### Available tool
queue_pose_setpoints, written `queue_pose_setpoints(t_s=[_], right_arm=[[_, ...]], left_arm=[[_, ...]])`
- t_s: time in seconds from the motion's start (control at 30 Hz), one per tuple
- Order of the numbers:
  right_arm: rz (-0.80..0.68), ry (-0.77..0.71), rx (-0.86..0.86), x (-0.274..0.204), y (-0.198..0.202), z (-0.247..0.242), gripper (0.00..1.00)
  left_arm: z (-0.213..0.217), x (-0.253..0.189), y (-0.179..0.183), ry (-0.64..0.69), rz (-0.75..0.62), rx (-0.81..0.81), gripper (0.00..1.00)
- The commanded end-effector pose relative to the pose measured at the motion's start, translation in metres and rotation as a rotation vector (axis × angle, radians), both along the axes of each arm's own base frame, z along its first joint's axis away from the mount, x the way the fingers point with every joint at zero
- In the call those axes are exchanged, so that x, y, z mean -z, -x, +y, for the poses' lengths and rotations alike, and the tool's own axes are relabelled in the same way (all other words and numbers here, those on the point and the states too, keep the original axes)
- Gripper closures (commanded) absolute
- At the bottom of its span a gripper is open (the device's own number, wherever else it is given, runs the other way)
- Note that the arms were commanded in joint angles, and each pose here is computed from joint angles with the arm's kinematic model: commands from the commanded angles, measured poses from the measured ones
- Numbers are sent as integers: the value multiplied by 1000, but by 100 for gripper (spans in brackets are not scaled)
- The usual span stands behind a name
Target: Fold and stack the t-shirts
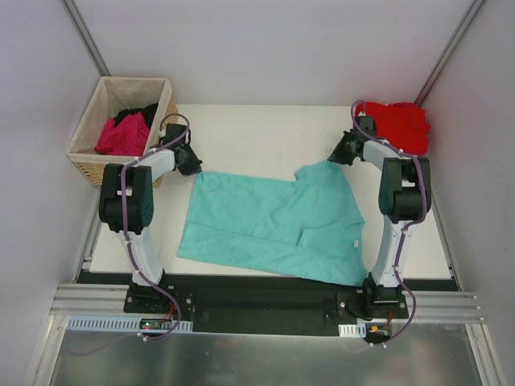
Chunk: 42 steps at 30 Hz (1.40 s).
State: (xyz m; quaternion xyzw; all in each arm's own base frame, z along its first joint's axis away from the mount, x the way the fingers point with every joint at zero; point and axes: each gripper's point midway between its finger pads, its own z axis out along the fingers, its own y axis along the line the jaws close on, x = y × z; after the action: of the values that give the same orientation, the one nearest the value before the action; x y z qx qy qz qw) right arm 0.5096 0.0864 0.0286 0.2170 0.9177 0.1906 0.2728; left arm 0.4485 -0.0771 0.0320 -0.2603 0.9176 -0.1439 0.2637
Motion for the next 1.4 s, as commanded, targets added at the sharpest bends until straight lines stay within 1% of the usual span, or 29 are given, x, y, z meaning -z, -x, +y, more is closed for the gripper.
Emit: queue_pose_setpoints(t_s=[0.0,0.03,0.1,0.23,0.37,0.5,0.67,0.7,0.97,1.07,1.23,1.37], right_arm=[[-125,0,-36,-64,-3,7,99],[-155,4,-36,-79,-3,7,99],[-180,12,-33,-92,-6,6,99],[-204,41,-52,-119,-25,5,99],[-203,42,-55,-125,-40,6,99],[-188,44,-55,-122,-44,6,99],[-186,57,-55,-116,-30,1,99],[-183,64,-59,-115,-23,1,99],[-191,113,-49,-120,-1,-15,99],[-209,135,-45,-127,8,-21,99],[-228,158,-30,-141,18,-29,99],[-241,175,-21,-151,28,-33,99]], left_arm=[[-2,-54,-19,10,-141,36,100],[-2,-56,-18,9,-145,37,100],[0,-62,-21,1,-161,37,100],[-2,-64,-26,18,-166,38,100],[-2,-59,-28,25,-154,29,100],[1,-54,-27,17,-145,21,100],[11,-54,-20,-3,-141,-8,100],[12,-55,-19,-6,-143,-9,100],[25,-59,-8,-35,-151,-46,100],[26,-62,-2,-34,-158,-45,100],[22,-78,4,-15,-219,-25,100],[25,-85,13,-26,-240,-30,100]])
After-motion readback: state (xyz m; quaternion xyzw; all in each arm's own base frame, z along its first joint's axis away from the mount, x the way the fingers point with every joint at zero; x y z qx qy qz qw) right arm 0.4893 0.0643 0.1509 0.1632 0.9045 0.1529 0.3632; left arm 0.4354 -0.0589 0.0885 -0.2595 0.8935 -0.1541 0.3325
